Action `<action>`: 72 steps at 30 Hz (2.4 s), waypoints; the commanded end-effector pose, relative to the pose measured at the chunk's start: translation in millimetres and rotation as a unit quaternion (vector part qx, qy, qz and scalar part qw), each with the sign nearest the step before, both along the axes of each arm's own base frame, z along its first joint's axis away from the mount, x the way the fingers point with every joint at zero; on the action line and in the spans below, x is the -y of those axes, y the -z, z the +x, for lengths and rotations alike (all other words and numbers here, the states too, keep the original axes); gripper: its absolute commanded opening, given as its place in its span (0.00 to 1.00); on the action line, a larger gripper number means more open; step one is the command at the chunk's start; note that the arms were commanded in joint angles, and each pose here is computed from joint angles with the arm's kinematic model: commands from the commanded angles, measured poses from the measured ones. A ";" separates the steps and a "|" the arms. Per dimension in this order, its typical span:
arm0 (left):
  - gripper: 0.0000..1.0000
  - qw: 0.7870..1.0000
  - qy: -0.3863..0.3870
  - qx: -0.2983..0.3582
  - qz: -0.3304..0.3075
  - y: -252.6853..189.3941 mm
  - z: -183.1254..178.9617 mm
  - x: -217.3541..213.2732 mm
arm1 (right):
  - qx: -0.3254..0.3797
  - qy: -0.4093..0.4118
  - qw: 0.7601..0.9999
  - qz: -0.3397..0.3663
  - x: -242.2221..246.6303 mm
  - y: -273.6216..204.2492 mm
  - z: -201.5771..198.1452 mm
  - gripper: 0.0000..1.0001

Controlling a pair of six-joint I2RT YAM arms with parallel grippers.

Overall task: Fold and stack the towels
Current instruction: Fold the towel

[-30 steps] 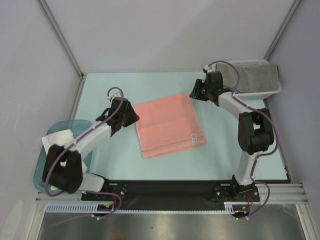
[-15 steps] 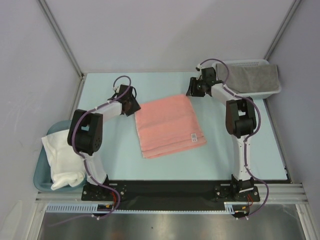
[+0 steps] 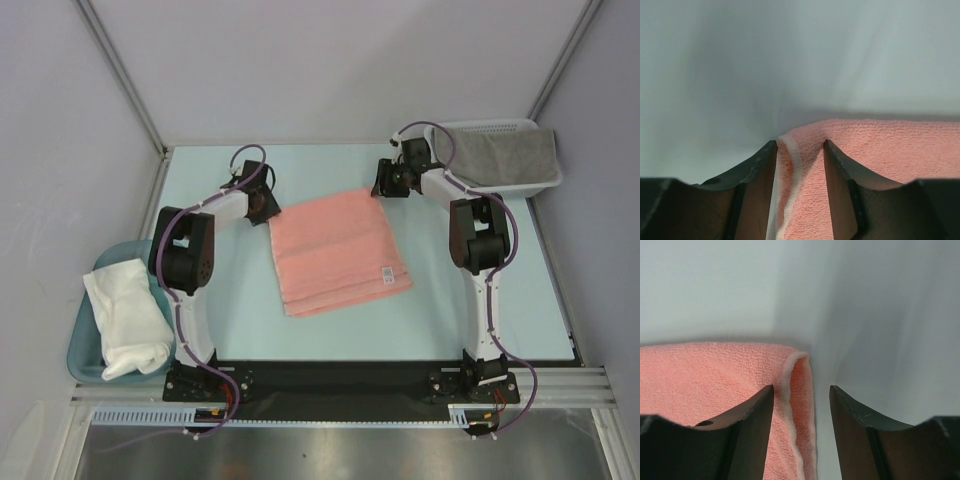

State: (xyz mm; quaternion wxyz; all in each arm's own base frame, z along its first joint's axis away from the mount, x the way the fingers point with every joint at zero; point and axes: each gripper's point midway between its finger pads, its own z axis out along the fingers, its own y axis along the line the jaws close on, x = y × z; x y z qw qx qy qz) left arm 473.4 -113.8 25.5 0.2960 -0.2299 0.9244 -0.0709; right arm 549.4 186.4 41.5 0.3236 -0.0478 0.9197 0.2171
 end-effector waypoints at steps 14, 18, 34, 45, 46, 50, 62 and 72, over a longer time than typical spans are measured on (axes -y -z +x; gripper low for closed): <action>0.50 0.999 0.016 0.003 0.031 -14.0 3.0 -16.3 | 0.057 -0.028 0.998 0.000 -13.5 -38.6 9.2 0.56; 0.52 0.999 0.018 0.004 0.035 -18.6 -2.6 -18.6 | 0.051 -0.032 0.998 -0.007 -20.1 -31.9 13.5 0.55; 0.48 0.999 0.035 -0.024 0.025 9.2 -2.8 -13.9 | 0.038 -0.023 0.997 -0.058 -15.7 -5.3 21.0 0.53; 0.37 0.998 0.056 -0.022 0.010 12.6 25.6 -0.1 | 0.037 -0.015 0.997 -0.071 -14.1 6.0 31.2 0.40; 0.36 0.998 0.060 -0.020 0.008 12.8 27.2 1.4 | 0.034 -0.015 0.997 -0.071 -14.7 8.4 30.4 0.31; 0.22 0.997 0.070 -0.018 0.000 10.5 32.4 6.7 | 0.038 -0.011 0.997 -0.068 -11.8 5.2 31.6 0.14; 0.10 0.996 0.082 0.040 0.008 -30.2 62.2 -0.5 | 0.073 0.073 0.993 -0.050 33.6 -36.2 46.5 0.00; 0.44 0.990 0.127 0.069 -0.002 -51.3 67.6 8.8 | 0.081 0.083 0.993 -0.033 40.4 -39.2 47.0 0.00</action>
